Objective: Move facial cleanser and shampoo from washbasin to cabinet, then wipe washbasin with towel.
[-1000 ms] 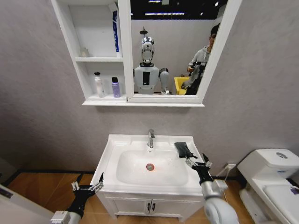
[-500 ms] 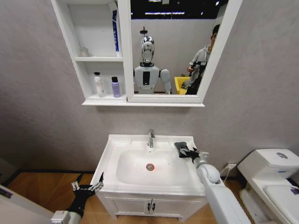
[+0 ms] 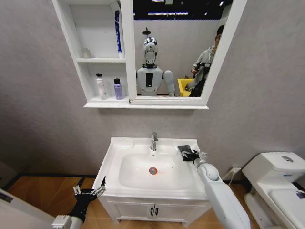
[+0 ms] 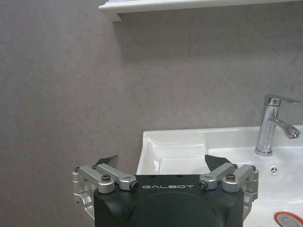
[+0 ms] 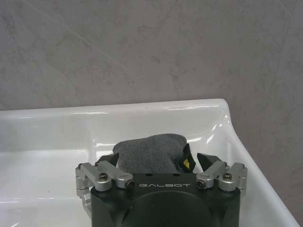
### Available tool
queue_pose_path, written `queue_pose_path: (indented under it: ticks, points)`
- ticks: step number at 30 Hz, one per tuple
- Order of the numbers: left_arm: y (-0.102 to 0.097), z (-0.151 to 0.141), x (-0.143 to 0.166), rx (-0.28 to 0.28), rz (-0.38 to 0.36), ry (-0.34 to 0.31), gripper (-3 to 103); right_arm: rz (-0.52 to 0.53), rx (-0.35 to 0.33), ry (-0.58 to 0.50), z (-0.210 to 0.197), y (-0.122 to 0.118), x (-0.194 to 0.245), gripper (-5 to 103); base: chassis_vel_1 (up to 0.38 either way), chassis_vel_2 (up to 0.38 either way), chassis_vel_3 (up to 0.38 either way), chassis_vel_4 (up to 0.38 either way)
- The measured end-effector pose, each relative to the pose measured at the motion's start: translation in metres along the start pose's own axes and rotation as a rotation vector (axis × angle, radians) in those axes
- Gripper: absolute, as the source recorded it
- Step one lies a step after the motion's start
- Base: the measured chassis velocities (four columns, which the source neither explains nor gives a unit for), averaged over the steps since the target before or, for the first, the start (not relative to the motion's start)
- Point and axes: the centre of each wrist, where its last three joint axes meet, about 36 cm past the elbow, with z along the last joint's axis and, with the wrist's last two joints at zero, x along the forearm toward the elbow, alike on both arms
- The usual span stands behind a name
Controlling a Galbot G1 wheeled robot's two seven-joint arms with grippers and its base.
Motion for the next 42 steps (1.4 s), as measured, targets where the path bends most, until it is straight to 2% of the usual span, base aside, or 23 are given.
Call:
queue_pose_path:
  ticks: [1, 4, 10, 15, 17, 18, 19, 20, 23, 25, 27, 28, 29, 30, 31, 32, 34, 35, 37, 40, 42]
  points:
    - [0.000, 0.000, 0.000, 0.000, 0.000, 0.000, 100, 0.000, 0.000, 0.000, 0.000, 0.000, 0.000, 93, 0.000, 0.000, 0.000, 0.000]
    - [0.000, 0.000, 0.000, 0.000, 0.000, 0.000, 100, -0.004, -0.001, 0.009, 0.003, 0.001, -0.003, 78, 0.000, 0.000, 0.000, 0.000]
    - [0.000, 0.000, 0.000, 0.000, 0.000, 0.000, 100, -0.006, -0.008, 0.024, 0.009, 0.001, -0.006, 71, 0.000, 0.000, 0.000, 0.000]
    - [0.000, 0.000, 0.000, 0.000, 0.000, 0.000, 100, -0.009, -0.001, 0.038, 0.017, -0.003, -0.006, 74, 0.000, 0.000, 0.000, 0.000]
    - [0.000, 0.000, 0.000, 0.000, 0.000, 0.000, 100, -0.009, 0.003, 0.042, 0.019, -0.004, -0.005, 78, 0.000, 0.000, 0.000, 0.000]
    - [0.000, 0.000, 0.000, 0.000, 0.000, 0.000, 100, -0.009, 0.010, 0.045, 0.021, -0.006, -0.005, 83, 0.000, 0.000, 0.000, 0.000]
    - [0.000, 0.000, 0.000, 0.000, 0.000, 0.000, 100, -0.009, 0.010, 0.045, 0.021, -0.006, -0.005, 83, 0.000, 0.000, 0.000, 0.000]
    - [0.000, 0.000, 0.000, 0.000, 0.000, 0.000, 100, -0.009, 0.015, 0.045, 0.022, -0.007, -0.005, 89, 0.000, 0.000, 0.000, 0.000]
    - [0.000, 0.000, 0.000, 0.000, 0.000, 0.000, 100, -0.012, 0.023, 0.043, 0.023, -0.010, -0.006, 90, 0.000, 0.000, 0.000, 0.000]
    - [0.000, 0.000, 0.000, 0.000, 0.000, 0.000, 100, -0.015, 0.026, 0.039, 0.023, -0.011, -0.005, 80, 0.000, 0.000, 0.000, 0.000]
    - [0.000, 0.000, 0.000, 0.000, 0.000, 0.000, 100, -0.015, 0.027, 0.037, 0.023, -0.012, -0.005, 80, 0.000, 0.000, 0.000, 0.000]
    - [0.000, 0.000, 0.000, 0.000, 0.000, 0.000, 100, -0.015, 0.028, 0.035, 0.022, -0.013, -0.006, 74, 0.000, 0.000, 0.000, 0.000]
    - [0.000, 0.000, 0.000, 0.000, 0.000, 0.000, 100, -0.015, 0.028, 0.035, 0.022, -0.013, -0.006, 74, 0.000, 0.000, 0.000, 0.000]
    - [0.000, 0.000, 0.000, 0.000, 0.000, 0.000, 100, -0.014, 0.028, 0.033, 0.020, -0.013, -0.006, 69, 0.000, 0.000, 0.000, 0.000]
    - [0.000, 0.000, 0.000, 0.000, 0.000, 0.000, 100, -0.014, 0.029, 0.029, 0.019, -0.013, -0.006, 58, 0.000, 0.000, 0.000, 0.000]
    - [0.000, 0.000, 0.000, 0.000, 0.000, 0.000, 100, -0.014, 0.029, 0.029, 0.019, -0.013, -0.006, 58, 0.000, 0.000, 0.000, 0.000]
    - [0.000, 0.000, 0.000, 0.000, 0.000, 0.000, 100, -0.016, 0.027, 0.026, 0.017, -0.013, -0.006, 47, 0.000, 0.000, 0.000, 0.000]
    - [0.000, 0.000, 0.000, 0.000, 0.000, 0.000, 100, -0.016, 0.027, 0.026, 0.017, -0.013, -0.006, 47, 0.000, 0.000, 0.000, 0.000]
    - [0.000, 0.000, 0.000, 0.000, 0.000, 0.000, 100, -0.018, 0.026, 0.026, 0.016, -0.012, -0.006, 36, 0.000, 0.000, 0.000, 0.000]
    - [0.000, 0.000, 0.000, 0.000, 0.000, 0.000, 100, -0.019, 0.025, 0.027, 0.017, -0.011, -0.006, 30, 0.000, 0.000, 0.000, 0.000]
    - [0.000, 0.000, 0.000, 0.000, 0.000, 0.000, 100, -0.020, 0.022, 0.028, 0.019, -0.010, -0.004, 19, 0.000, 0.000, 0.000, 0.000]
